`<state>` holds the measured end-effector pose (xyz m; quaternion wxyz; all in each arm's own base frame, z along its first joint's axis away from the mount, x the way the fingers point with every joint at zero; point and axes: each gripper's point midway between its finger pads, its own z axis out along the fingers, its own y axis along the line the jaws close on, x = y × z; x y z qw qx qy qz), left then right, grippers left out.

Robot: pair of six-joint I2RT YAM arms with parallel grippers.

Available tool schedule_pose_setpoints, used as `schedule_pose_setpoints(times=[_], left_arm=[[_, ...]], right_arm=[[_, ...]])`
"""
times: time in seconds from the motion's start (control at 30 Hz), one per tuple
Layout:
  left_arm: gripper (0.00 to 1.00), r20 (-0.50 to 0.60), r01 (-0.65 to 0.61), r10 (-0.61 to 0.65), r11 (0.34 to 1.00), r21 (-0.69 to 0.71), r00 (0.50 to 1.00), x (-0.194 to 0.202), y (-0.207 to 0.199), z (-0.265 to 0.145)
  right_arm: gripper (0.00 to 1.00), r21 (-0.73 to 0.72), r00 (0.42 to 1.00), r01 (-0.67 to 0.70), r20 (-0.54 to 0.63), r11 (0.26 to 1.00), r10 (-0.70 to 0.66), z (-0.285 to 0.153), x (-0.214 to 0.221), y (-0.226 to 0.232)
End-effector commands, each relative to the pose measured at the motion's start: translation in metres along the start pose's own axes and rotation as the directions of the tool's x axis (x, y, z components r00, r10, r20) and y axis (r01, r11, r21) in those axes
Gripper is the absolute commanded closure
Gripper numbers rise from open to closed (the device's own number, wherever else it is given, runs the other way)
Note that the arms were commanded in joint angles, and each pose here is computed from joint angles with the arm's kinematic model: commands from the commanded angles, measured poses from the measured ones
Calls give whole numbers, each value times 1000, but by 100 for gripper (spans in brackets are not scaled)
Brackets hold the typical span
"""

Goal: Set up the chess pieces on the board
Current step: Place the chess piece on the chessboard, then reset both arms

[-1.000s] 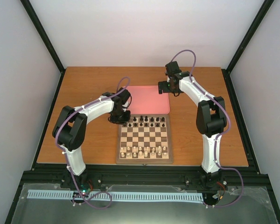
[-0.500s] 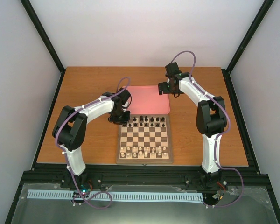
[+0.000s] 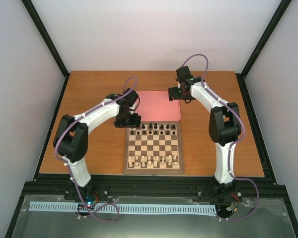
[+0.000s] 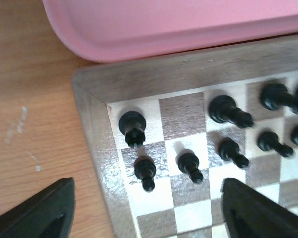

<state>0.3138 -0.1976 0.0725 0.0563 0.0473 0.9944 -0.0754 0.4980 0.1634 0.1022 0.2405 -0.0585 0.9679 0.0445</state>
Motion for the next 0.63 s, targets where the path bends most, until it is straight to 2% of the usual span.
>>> schedule_pose_setpoints(times=[0.0,0.03,0.07,0.23,0.37,0.6], left_arm=[[10,117,-37,35,999,14,993,-15,-10,-59],[3,134,-38,37,999,8,990,-18,-9,-66],[1,145,-39,38,999,3,989,-19,-9,-73],[0,184,-34,42,999,-43,982,-29,-4,-93],[0,230,-15,51,988,-154,972,-45,19,-110],[0,327,141,-96,983,-118,940,-82,74,-148]], right_arm=[[0,-4,998,-18,60,1000,19,-20,-15,-3],[0,-11,998,-19,64,1000,20,-22,-16,-2],[0,-18,998,-17,67,1000,19,-23,-16,0],[0,-35,996,-48,78,998,51,-26,-18,2],[0,-11,995,-57,86,998,57,-32,-20,-3],[0,43,995,-50,90,998,46,-40,-19,-12]])
